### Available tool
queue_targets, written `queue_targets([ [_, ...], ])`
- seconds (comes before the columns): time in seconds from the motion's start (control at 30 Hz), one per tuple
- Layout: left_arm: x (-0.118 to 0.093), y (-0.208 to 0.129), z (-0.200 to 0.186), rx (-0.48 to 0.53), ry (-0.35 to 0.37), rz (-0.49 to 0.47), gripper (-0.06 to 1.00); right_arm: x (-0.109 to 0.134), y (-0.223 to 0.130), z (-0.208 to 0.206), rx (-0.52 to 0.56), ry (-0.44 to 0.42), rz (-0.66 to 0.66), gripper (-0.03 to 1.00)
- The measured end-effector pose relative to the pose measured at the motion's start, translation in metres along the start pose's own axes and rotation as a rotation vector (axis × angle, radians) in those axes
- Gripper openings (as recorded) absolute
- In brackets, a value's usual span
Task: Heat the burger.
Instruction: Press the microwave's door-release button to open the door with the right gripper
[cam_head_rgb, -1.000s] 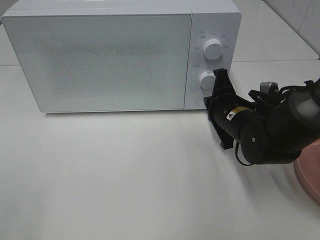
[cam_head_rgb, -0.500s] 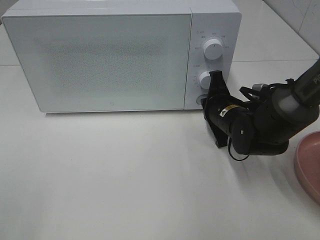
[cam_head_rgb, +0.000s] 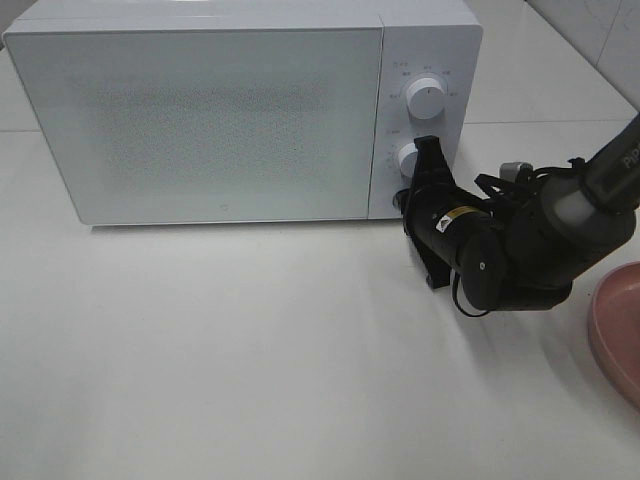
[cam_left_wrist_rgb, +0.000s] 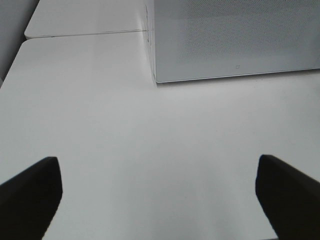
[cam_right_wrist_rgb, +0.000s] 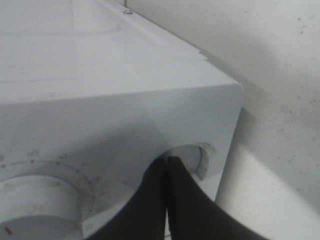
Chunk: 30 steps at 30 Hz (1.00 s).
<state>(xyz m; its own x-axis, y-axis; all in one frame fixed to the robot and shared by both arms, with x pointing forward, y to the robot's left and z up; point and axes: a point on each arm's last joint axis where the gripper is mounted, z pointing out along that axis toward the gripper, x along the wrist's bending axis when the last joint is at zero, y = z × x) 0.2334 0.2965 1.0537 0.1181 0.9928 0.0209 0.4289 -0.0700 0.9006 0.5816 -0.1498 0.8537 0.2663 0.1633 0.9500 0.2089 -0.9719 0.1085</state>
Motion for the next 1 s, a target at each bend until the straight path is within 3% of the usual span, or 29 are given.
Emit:
queue_targets([
  [0.63,0.000,0.000,0.000,0.000,0.000,0.000,0.97,0.003,0.000,0.003,-0.045,0.005,0.083,0.01],
  [1.0,0.000,0.000,0.000,0.000,0.000,0.000,0.97,0.004,-0.001,0.011,-0.113,-0.041,0.145,0.01],
])
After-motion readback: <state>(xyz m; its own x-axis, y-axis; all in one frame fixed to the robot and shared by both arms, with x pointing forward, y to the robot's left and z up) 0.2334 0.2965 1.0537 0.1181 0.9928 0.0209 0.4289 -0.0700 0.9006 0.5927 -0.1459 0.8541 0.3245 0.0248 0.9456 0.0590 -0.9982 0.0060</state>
